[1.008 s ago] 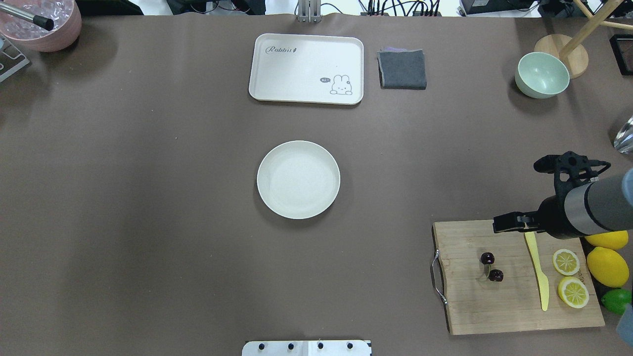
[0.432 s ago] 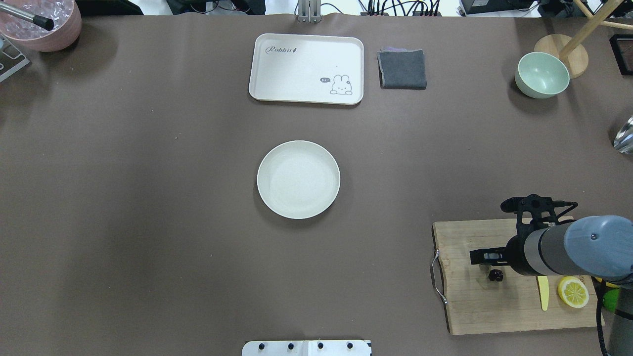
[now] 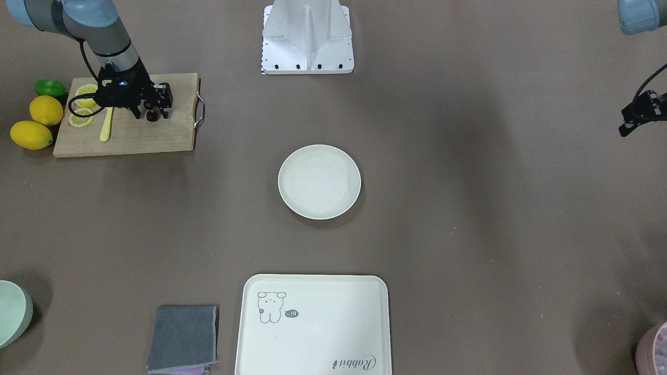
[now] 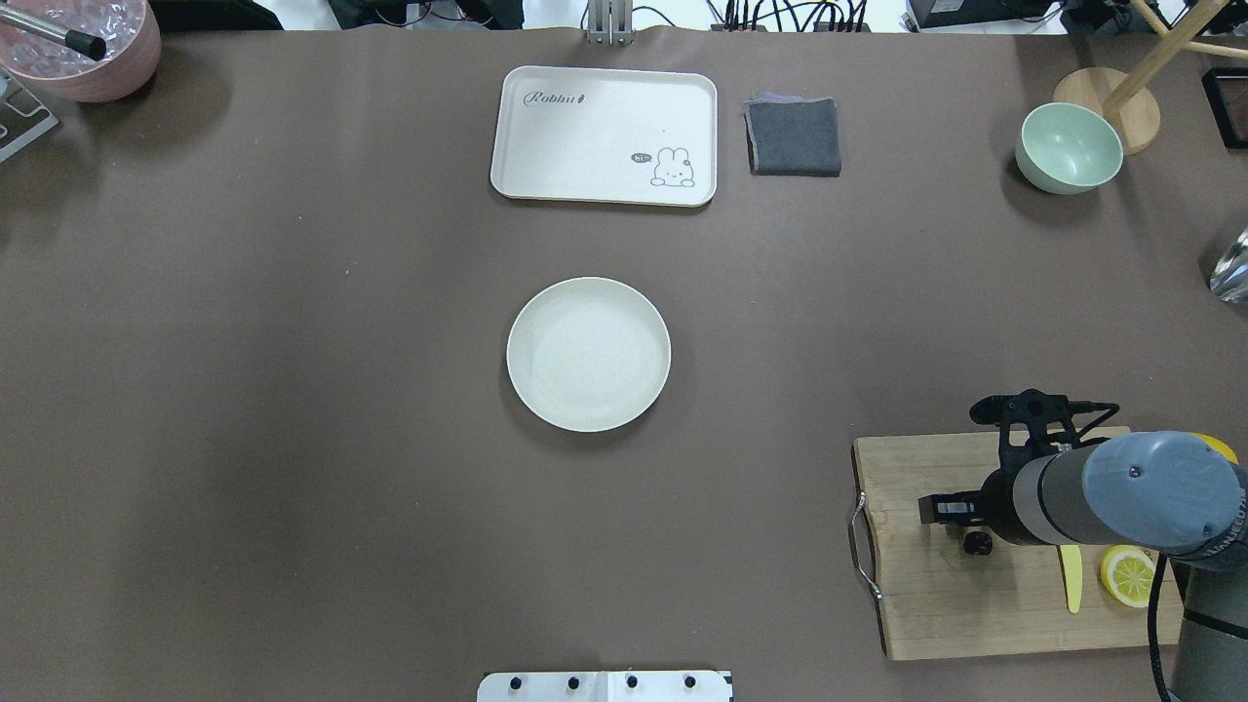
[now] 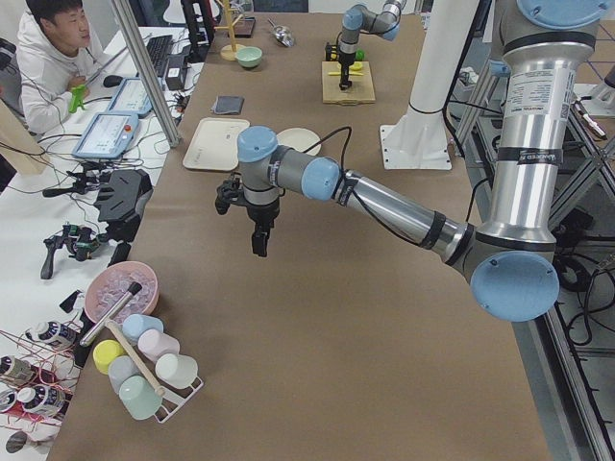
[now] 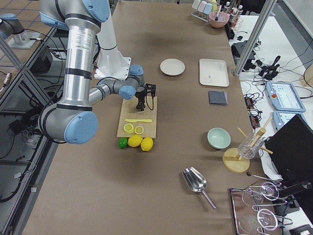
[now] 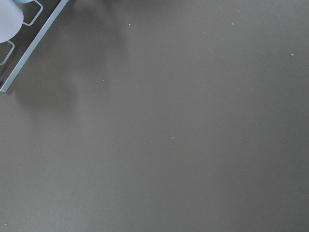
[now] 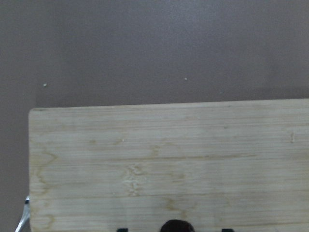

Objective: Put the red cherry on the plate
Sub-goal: 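Lower the right gripper onto the dark red cherries and grasp them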

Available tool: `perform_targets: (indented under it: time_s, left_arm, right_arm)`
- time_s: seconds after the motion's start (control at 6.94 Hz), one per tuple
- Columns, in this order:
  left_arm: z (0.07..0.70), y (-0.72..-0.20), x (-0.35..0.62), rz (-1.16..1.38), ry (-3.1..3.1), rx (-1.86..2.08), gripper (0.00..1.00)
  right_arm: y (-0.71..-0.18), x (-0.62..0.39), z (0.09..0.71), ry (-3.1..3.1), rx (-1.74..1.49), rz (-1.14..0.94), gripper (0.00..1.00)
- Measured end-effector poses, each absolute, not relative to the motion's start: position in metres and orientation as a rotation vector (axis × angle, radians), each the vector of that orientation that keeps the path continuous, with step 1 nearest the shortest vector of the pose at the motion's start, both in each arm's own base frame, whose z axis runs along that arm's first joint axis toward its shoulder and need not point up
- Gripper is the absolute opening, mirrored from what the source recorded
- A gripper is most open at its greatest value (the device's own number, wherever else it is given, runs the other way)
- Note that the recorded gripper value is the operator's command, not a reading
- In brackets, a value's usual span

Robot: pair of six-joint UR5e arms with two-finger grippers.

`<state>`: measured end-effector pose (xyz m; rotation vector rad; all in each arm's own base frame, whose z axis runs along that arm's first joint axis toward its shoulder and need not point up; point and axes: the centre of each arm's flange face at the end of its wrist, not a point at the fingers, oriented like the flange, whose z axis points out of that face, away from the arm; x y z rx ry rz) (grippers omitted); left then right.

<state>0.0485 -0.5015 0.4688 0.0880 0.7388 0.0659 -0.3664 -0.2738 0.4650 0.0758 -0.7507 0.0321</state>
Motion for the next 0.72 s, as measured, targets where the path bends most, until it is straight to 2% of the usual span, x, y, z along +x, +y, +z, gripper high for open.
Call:
perform_targets:
  time_s: [0.14, 0.29, 0.72]
  left_arm:
    - [0.470, -0.502, 0.049, 0.065, 0.738, 0.086, 0.98]
    - [0.472, -0.503, 0.049, 0.064, 0.738, 0.084, 0.98]
    - [0.479, -0.507, 0.050, 0.069, 0.742, 0.099, 0.98]
  right_arm:
    - [-0.275, -0.368, 0.465, -0.751, 0.075, 0.032, 0.19]
    - [-0.275, -0.368, 0.464, -0.752, 0.076, 0.032, 0.00]
    - [-0.280, -0.361, 0.451, -0.775, 0.084, 0.041, 0.00]
